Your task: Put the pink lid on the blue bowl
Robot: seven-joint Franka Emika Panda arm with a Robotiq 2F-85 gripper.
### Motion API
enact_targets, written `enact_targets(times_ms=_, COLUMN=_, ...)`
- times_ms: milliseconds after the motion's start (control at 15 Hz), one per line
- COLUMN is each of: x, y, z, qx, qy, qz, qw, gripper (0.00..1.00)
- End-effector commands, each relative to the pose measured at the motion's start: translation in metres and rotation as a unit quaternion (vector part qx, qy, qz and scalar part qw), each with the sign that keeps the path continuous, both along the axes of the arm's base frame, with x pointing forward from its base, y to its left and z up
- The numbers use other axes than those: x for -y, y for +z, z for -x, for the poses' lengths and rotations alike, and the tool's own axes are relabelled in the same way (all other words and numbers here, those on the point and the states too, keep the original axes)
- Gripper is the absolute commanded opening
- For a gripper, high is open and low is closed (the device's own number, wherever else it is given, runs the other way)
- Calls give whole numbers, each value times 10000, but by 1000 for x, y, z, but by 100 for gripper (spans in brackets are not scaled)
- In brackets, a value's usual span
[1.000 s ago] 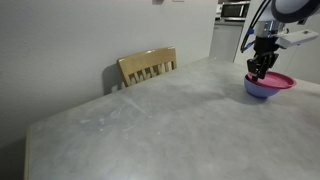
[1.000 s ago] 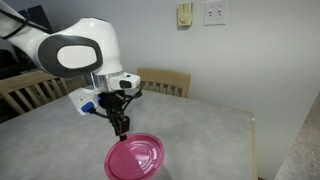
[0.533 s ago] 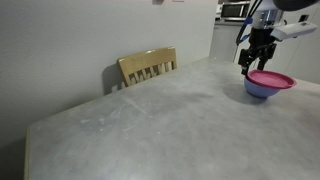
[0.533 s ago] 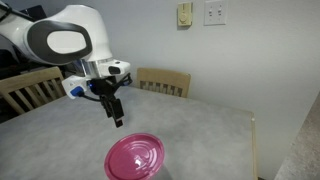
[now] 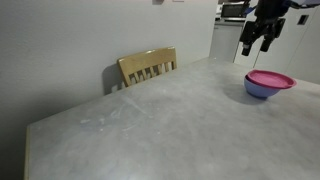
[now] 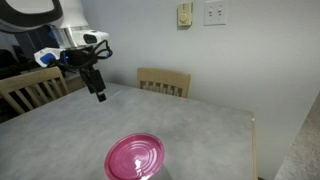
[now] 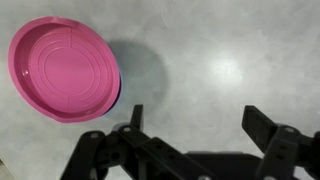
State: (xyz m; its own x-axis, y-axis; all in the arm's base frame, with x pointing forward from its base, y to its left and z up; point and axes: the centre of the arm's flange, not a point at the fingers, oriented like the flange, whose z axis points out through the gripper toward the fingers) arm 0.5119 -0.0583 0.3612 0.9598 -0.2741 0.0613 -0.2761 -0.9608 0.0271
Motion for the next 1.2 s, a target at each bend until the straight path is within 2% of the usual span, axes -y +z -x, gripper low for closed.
enact_targets(times_ms=0, x=-16, y=18, z=13, qx=40, qy=-28, qz=-141, qw=9999, gripper=100)
enact_targets(times_ms=333, x=-22, y=12, z=7, qx=123, qy=-187, qz=-349, qw=9991, gripper=100)
enact_targets(times_ms=867, x=-28, y=-17, z=4, qx=-58, qy=-574, qz=-1084, qw=9924, gripper=100)
enact_targets(times_ms=933, x=-26, y=-6, z=7, qx=-63, qy=-585, qz=-903, qw=9942, gripper=100)
enact_targets(times_ms=1133, x=-28, y=-12, z=6, qx=-119, qy=-615, qz=-987, qw=9931, gripper=100)
